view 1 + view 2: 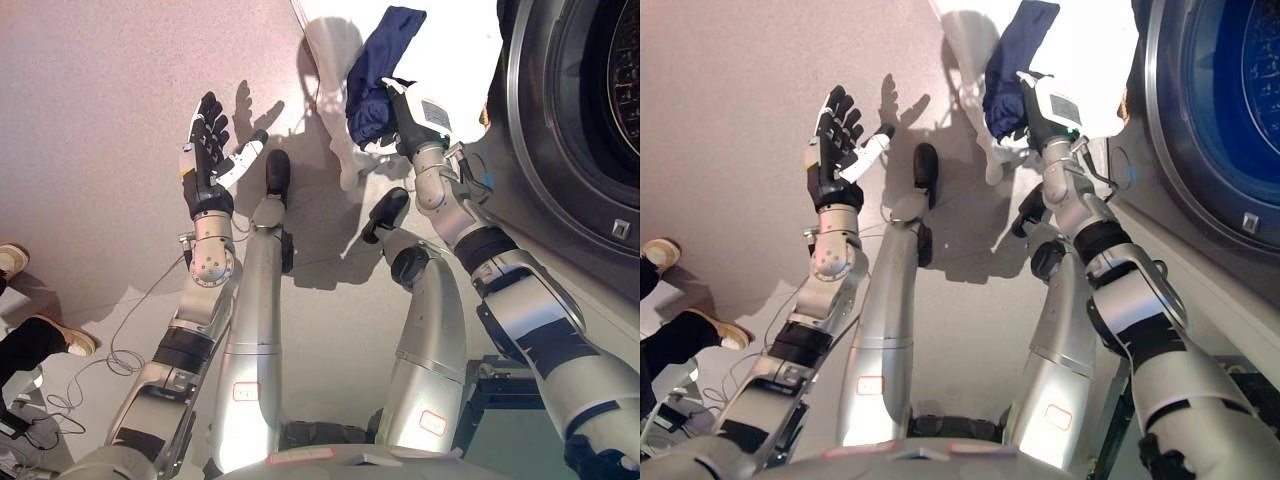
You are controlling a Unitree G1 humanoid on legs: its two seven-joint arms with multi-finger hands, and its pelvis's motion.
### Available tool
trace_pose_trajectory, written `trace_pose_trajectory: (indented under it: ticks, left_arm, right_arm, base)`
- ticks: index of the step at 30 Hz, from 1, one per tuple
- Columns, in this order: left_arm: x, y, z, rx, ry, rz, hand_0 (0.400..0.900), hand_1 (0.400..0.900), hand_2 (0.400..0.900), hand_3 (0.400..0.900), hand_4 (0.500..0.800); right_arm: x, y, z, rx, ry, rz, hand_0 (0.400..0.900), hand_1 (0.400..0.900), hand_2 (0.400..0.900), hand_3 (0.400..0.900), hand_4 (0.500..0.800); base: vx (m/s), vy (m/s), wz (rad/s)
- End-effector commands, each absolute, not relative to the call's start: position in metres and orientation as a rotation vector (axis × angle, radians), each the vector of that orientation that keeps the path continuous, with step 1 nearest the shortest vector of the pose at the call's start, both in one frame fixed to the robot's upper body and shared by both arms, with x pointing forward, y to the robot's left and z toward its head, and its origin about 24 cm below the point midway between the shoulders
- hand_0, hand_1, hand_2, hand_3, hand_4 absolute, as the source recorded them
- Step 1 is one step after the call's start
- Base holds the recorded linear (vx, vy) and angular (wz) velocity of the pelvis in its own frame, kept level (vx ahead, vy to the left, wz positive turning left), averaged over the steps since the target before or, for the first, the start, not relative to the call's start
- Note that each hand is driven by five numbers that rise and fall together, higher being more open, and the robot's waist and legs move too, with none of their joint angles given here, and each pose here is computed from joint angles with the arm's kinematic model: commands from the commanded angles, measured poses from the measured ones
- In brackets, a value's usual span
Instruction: Put the clothes in the basket into the washing machine.
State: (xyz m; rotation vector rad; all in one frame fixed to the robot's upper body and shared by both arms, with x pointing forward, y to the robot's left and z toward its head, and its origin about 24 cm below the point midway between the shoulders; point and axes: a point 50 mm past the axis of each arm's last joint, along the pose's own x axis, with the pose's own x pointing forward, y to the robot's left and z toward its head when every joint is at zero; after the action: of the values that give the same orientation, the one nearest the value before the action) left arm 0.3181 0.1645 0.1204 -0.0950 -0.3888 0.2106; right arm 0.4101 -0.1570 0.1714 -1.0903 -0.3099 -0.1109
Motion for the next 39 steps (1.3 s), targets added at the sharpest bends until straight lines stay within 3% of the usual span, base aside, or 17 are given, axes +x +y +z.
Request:
trace_pose_trajectory:
  ticks: [1, 4, 5, 6, 7, 18, 28, 39]
  left_arm:
    - [0.301, 0.163, 0.129, -0.168, -0.495, 0.207, 0.9, 0.9, 0.9, 0.9, 0.8]
    - [0.301, 0.162, 0.13, -0.168, -0.499, 0.196, 0.9, 0.9, 0.9, 0.9, 0.8]
    - [0.301, 0.161, 0.131, -0.168, -0.499, 0.192, 0.9, 0.9, 0.9, 0.9, 0.8]
    - [0.301, 0.161, 0.131, -0.167, -0.498, 0.188, 0.9, 0.9, 0.9, 0.9, 0.8]
    - [0.301, 0.161, 0.131, -0.167, -0.498, 0.187, 0.9, 0.9, 0.9, 0.9, 0.8]
    - [0.302, 0.163, 0.131, -0.163, -0.496, 0.201, 0.9, 0.9, 0.9, 0.9, 0.8]
    - [0.303, 0.18, 0.136, -0.149, -0.512, 0.32, 0.9, 0.9, 0.9, 0.9, 0.8]
    - [0.296, 0.199, 0.13, -0.103, -0.495, 0.398, 0.9, 0.9, 0.9, 0.9, 0.8]
  right_arm:
    - [0.406, -0.157, 0.15, -1.103, -0.277, -0.09, 0.9, 0.9, 0.9, 0.9, 0.8]
    - [0.408, -0.16, 0.15, -1.116, -0.25, -0.103, 0.9, 0.9, 0.9, 0.9, 0.8]
    - [0.409, -0.16, 0.147, -1.13, -0.237, -0.096, 0.818, 0.818, 0.818, 0.818, 0.751]
    - [0.409, -0.16, 0.147, -1.137, -0.234, -0.093, 0.567, 0.567, 0.567, 0.567, 0.6]
    - [0.409, -0.159, 0.146, -1.146, -0.233, -0.088, 0.4, 0.4, 0.4, 0.4, 0.5]
    - [0.409, -0.161, 0.152, -1.17, -0.259, -0.11, 0.4, 0.4, 0.4, 0.4, 0.5]
    - [0.388, -0.171, 0.222, -1.131, -0.612, -0.239, 0.4, 0.4, 0.4, 0.4, 0.5]
    - [0.34, -0.236, 0.274, -1.256, -0.799, -0.556, 0.4, 0.4, 0.4, 0.4, 0.5]
  base:
    - [0.0, 0.0, 0.0]
    - [0.0, 0.0, 0.0]
    - [0.0, 0.0, 0.0]
    - [0.0, 0.0, 0.0]
    - [0.0, 0.0, 0.0]
    - [-0.001, 0.0, 0.0]
    - [-0.006, 0.02, -0.13]
    - [0.002, -0.007, -0.08]
